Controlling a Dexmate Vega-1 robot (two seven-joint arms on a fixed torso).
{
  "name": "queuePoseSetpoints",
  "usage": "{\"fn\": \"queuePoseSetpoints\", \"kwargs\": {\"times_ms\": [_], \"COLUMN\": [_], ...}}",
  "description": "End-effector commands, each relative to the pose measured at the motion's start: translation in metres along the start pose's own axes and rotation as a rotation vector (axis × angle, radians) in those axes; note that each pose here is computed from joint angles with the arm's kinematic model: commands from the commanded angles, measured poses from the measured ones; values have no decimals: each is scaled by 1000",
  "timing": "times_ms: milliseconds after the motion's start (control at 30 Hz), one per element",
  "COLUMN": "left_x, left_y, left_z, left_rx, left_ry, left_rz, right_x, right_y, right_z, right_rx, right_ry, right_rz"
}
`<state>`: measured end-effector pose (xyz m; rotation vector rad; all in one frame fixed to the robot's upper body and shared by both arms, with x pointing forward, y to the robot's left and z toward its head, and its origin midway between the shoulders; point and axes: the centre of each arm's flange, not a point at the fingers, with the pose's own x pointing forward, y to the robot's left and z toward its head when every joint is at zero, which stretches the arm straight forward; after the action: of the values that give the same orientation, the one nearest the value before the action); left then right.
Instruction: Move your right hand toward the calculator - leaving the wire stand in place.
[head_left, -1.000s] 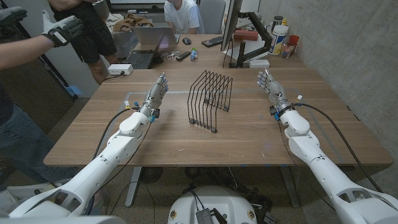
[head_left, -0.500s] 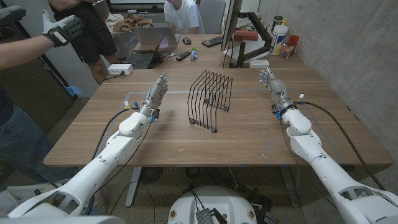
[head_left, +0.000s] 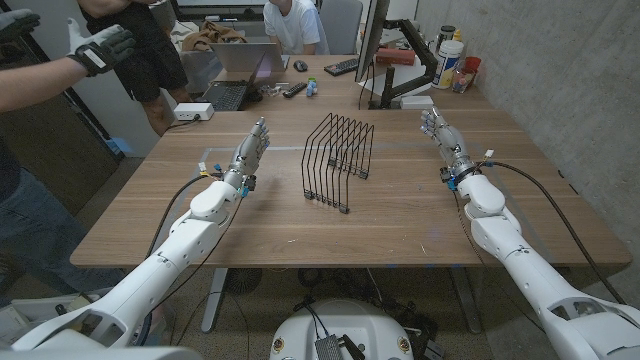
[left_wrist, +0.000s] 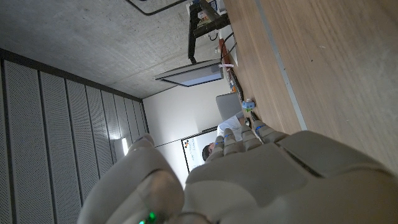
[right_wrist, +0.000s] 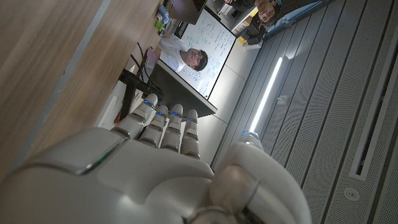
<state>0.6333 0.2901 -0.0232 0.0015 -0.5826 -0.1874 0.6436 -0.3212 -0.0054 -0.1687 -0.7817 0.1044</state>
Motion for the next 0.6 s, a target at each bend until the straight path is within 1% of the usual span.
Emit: {"fn": "queuePoseSetpoints", "kwargs": {"times_ms": [33, 400, 600], "left_x": [-4, -5, -6], "left_y": [0, -1, -1], "left_z": [2, 6, 6], "left_rx": [6, 20, 19], "left_ry": [4, 9, 16], "left_rz": [6, 1, 9], "right_x": [-1, -1, 0], "right_y": [-8, -15, -18], "right_z": [1, 2, 3], "right_rx": [-54, -76, -98], "right_ry": [-23, -32, -40], "right_rz": [1, -3, -2]}}
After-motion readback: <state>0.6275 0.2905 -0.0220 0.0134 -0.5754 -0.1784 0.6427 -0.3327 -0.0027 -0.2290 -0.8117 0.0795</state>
